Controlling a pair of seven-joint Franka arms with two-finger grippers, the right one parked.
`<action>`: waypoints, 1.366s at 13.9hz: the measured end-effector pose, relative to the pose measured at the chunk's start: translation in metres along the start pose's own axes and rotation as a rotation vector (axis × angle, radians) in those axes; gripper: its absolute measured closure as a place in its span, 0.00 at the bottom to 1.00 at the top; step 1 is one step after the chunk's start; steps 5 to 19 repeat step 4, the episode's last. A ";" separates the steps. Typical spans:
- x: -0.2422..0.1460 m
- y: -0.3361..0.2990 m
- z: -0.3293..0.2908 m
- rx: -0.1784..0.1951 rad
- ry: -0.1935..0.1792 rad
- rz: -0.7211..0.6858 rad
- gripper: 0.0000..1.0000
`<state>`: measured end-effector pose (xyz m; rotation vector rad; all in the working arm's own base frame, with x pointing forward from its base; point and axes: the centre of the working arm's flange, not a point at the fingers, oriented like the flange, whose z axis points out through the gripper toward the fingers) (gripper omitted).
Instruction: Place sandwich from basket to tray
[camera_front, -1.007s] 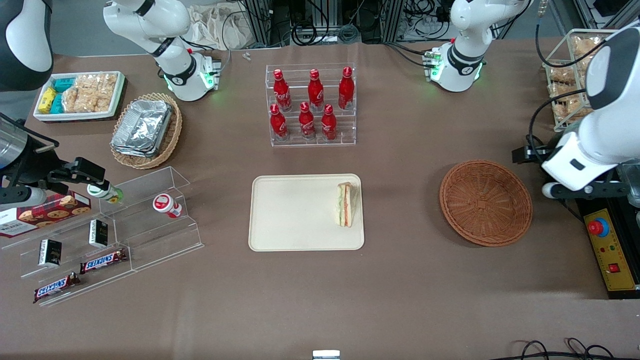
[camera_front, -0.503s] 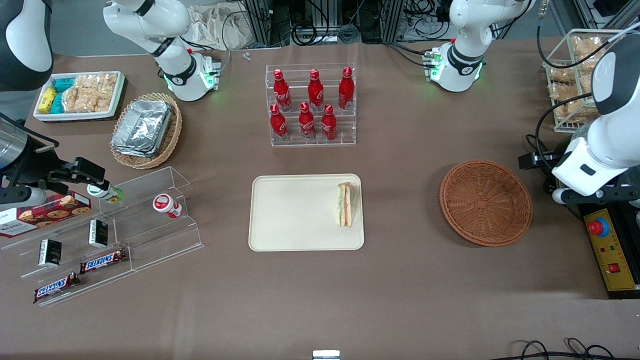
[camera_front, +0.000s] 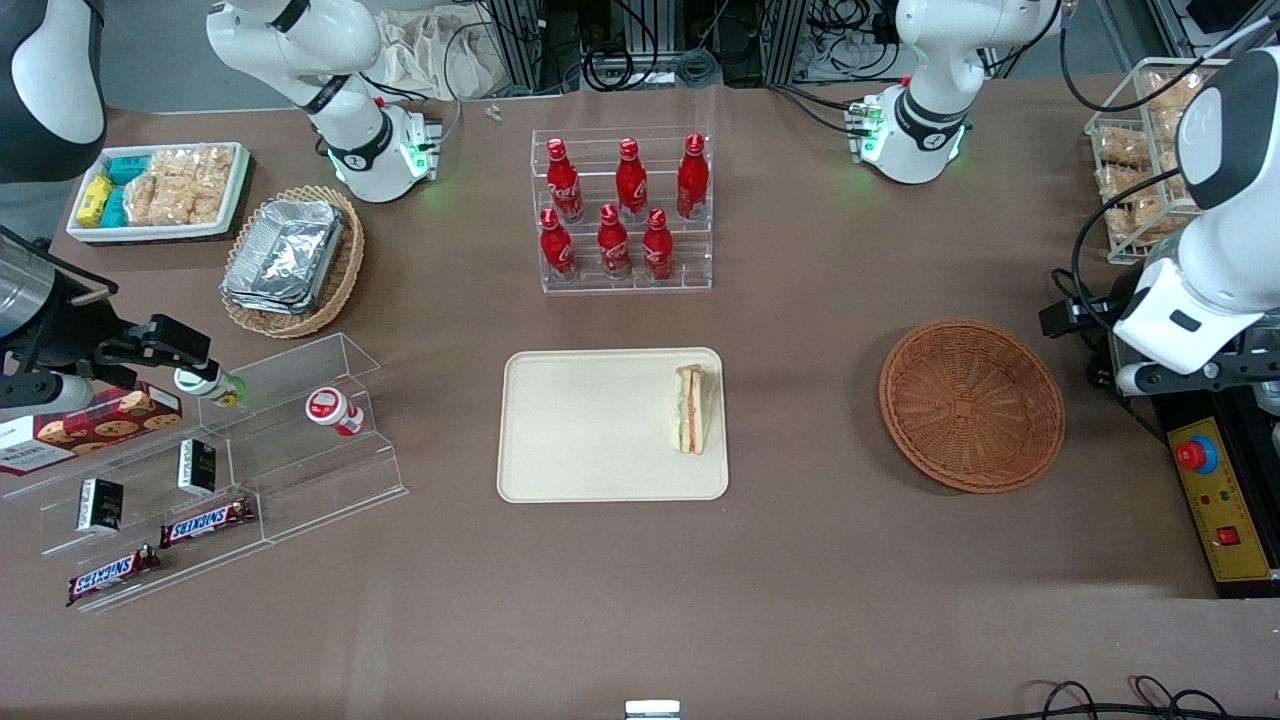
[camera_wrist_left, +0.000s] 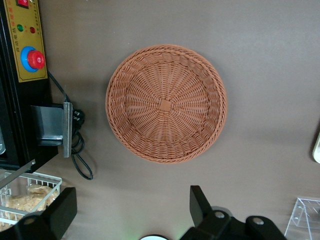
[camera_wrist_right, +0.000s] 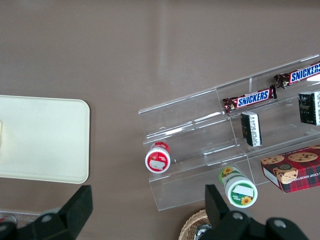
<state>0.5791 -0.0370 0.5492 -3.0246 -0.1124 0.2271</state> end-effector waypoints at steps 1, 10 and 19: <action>0.000 0.000 -0.002 -0.007 0.003 -0.002 0.00; 0.000 -0.004 -0.009 -0.022 0.011 -0.011 0.00; 0.000 -0.004 -0.009 -0.022 0.011 -0.011 0.00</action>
